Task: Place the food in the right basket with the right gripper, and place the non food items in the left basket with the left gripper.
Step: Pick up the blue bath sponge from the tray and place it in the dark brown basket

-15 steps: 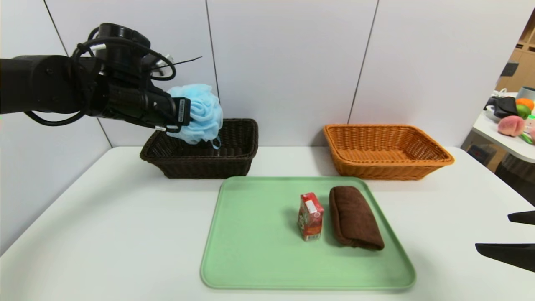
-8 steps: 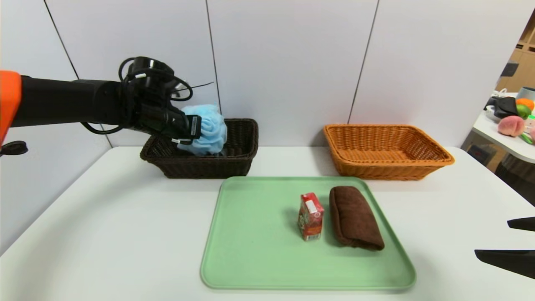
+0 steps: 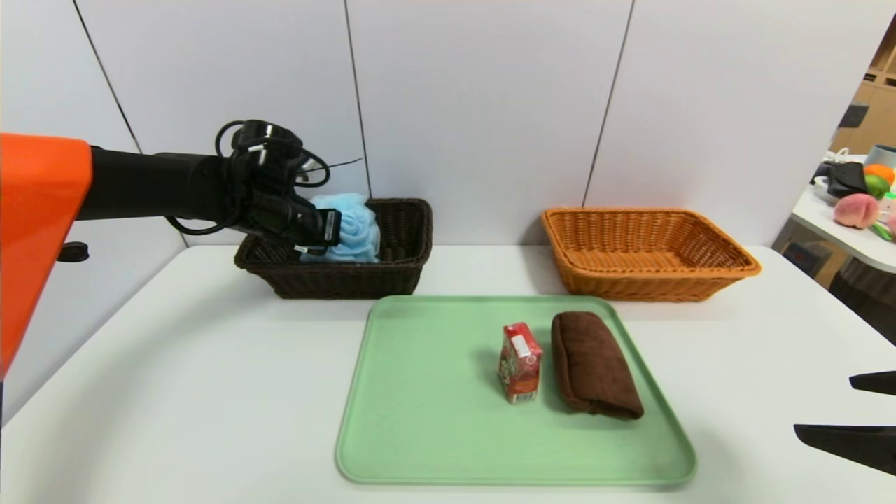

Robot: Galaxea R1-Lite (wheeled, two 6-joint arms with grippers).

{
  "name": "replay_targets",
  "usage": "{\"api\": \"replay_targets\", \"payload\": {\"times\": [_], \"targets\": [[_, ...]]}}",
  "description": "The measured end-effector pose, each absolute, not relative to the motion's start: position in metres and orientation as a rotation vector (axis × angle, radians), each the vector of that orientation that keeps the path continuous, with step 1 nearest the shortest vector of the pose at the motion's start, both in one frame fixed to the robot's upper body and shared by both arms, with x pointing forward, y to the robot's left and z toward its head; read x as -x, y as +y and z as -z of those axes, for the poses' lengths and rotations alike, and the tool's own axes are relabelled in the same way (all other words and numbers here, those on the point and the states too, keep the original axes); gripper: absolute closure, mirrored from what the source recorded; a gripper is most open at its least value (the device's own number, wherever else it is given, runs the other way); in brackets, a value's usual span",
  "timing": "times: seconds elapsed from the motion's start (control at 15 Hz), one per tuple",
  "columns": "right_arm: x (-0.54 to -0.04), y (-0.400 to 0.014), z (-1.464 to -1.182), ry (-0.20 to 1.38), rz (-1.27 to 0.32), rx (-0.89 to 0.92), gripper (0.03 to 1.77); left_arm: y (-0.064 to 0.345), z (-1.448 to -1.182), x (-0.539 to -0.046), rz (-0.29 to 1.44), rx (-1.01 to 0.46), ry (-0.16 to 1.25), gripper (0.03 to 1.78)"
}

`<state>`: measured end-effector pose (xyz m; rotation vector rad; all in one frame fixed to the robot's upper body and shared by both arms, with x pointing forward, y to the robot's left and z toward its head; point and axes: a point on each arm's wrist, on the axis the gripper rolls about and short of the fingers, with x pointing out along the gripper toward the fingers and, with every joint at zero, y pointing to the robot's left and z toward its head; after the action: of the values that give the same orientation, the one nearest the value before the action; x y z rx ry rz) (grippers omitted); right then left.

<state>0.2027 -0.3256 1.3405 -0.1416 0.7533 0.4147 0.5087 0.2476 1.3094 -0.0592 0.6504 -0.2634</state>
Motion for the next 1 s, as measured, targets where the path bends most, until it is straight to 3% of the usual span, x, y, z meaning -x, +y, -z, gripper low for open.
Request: {"api": "replay_targets", "payload": {"times": [1.0], "targets": [[-0.195,-0.326,-1.344,0.714,-0.406,0.134,0.1,0.253,-1.333,-0.49,0.26,0.061,0.642,1.64]]}}
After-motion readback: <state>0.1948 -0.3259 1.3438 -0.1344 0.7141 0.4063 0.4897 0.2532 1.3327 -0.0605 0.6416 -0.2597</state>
